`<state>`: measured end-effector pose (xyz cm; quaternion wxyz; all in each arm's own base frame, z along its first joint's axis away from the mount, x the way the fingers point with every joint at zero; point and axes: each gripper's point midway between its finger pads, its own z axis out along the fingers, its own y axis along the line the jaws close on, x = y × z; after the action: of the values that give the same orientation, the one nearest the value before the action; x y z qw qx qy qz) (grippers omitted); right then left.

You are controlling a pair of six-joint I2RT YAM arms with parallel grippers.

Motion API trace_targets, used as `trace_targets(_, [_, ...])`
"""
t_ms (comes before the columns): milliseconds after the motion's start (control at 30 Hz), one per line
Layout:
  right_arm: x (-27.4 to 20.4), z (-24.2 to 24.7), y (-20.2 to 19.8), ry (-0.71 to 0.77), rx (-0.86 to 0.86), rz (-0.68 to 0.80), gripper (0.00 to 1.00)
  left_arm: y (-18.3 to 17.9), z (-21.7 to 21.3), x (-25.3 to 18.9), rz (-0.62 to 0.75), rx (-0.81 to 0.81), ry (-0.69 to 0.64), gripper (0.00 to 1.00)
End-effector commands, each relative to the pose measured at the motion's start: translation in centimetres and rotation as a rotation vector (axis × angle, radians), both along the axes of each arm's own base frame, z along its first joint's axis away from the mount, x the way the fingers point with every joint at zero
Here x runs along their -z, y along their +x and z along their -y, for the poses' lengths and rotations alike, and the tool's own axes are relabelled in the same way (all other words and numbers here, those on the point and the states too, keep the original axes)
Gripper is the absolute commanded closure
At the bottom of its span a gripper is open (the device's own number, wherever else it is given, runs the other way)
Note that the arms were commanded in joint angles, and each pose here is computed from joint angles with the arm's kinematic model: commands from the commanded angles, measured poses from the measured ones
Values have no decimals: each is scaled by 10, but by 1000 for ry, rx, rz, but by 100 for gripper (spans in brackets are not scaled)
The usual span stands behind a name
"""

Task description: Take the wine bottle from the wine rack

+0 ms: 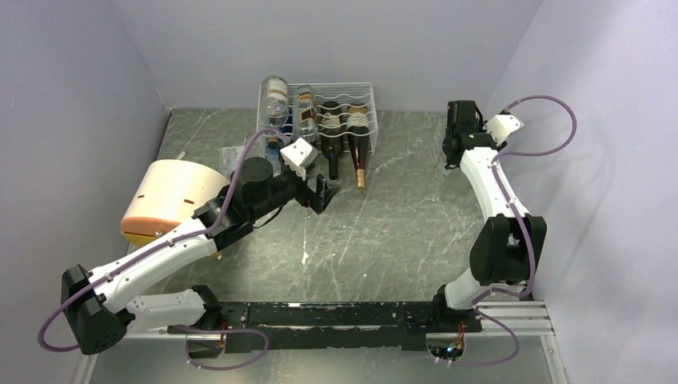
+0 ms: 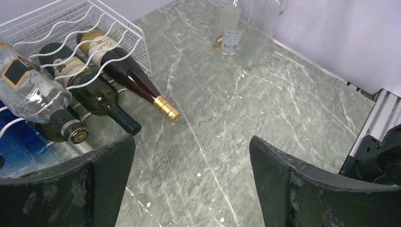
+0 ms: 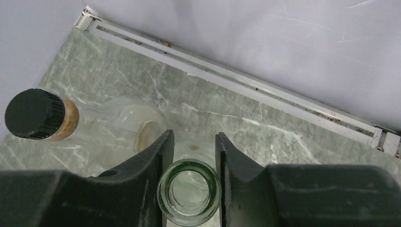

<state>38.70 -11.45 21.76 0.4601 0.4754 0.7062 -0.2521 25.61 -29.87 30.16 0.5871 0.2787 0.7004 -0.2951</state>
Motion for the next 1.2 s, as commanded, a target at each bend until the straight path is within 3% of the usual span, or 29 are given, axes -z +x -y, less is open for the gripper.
trace_targets(0, [-6,6,9,-11,37,49,100,4,-4,1,15,-13,18,6])
trace_targets(400, [-1,5,9,-17,24,47,98,5,-7,0,32,-24,23,7])
trace_targets(500, [1,2,10,-20,9,43,84,5,-7,1,35,-26,23,7])
trace_targets(1167, [-35,-17,-1,60,-109,125,44,7,-15,-1,52,-60,32,9])
